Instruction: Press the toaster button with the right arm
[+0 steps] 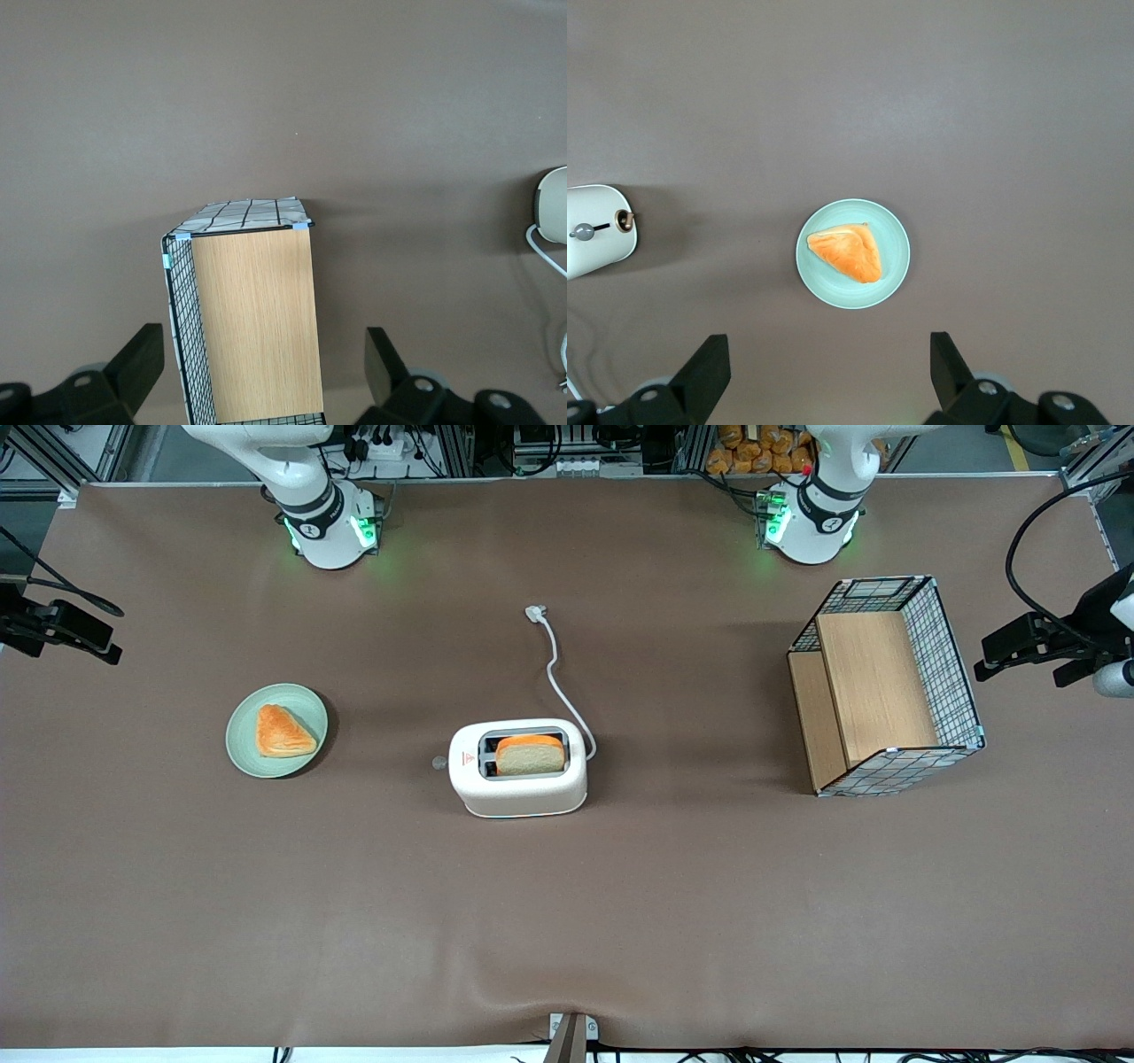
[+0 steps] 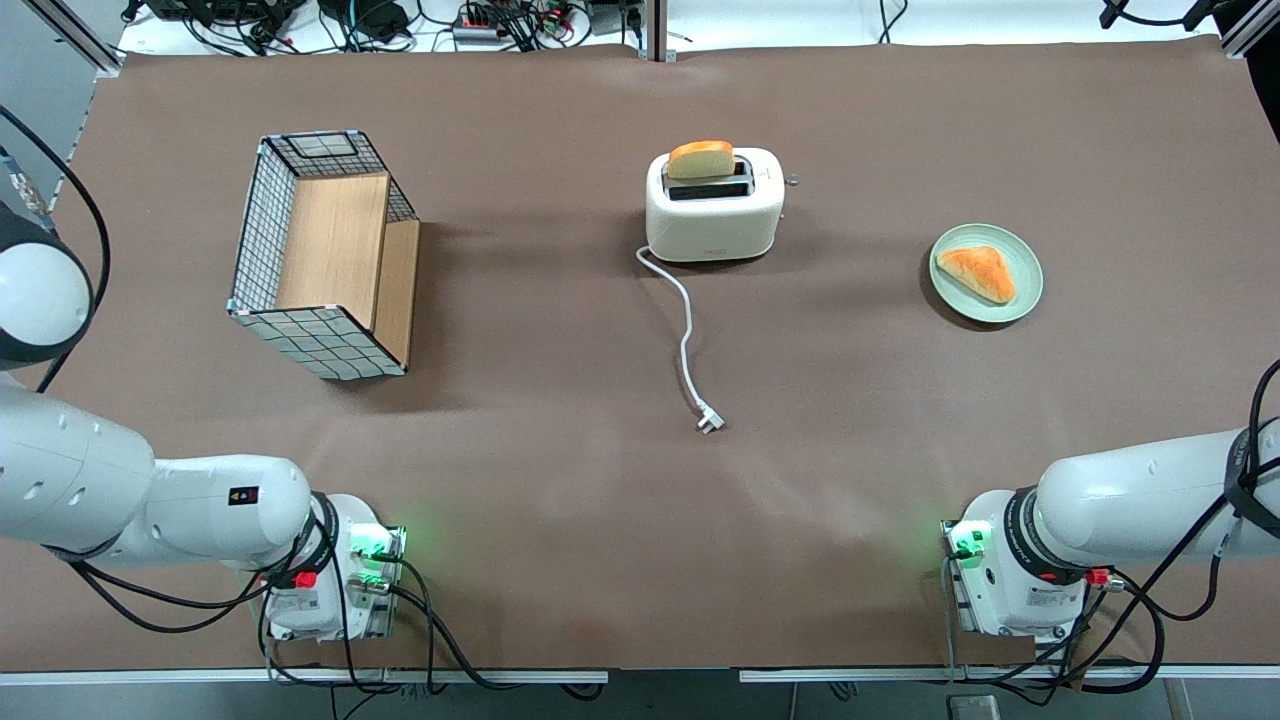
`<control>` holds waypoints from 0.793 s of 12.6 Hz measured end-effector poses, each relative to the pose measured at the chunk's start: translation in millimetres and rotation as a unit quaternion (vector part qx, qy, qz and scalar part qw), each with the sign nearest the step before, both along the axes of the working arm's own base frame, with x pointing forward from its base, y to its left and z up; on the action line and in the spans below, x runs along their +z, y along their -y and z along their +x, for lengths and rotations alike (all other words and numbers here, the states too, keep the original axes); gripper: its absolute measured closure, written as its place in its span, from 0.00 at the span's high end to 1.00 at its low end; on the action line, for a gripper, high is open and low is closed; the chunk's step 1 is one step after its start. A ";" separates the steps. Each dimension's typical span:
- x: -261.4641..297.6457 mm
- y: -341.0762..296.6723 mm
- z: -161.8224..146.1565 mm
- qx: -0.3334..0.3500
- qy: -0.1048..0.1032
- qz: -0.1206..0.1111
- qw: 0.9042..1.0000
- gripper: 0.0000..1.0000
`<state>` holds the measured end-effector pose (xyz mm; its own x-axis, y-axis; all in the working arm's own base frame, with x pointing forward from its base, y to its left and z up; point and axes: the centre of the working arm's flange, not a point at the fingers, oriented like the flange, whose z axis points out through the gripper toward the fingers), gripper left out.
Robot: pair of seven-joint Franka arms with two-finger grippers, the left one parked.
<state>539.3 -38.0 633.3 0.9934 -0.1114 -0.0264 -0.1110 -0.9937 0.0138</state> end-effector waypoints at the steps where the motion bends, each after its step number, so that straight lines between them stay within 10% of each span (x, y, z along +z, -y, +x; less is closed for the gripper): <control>1: 0.0 1.3 -0.1 -0.001 0.000 0.003 1.000 1.00; 10: 0.9 18.3 -2.1 -0.003 0.001 0.012 1.000 1.00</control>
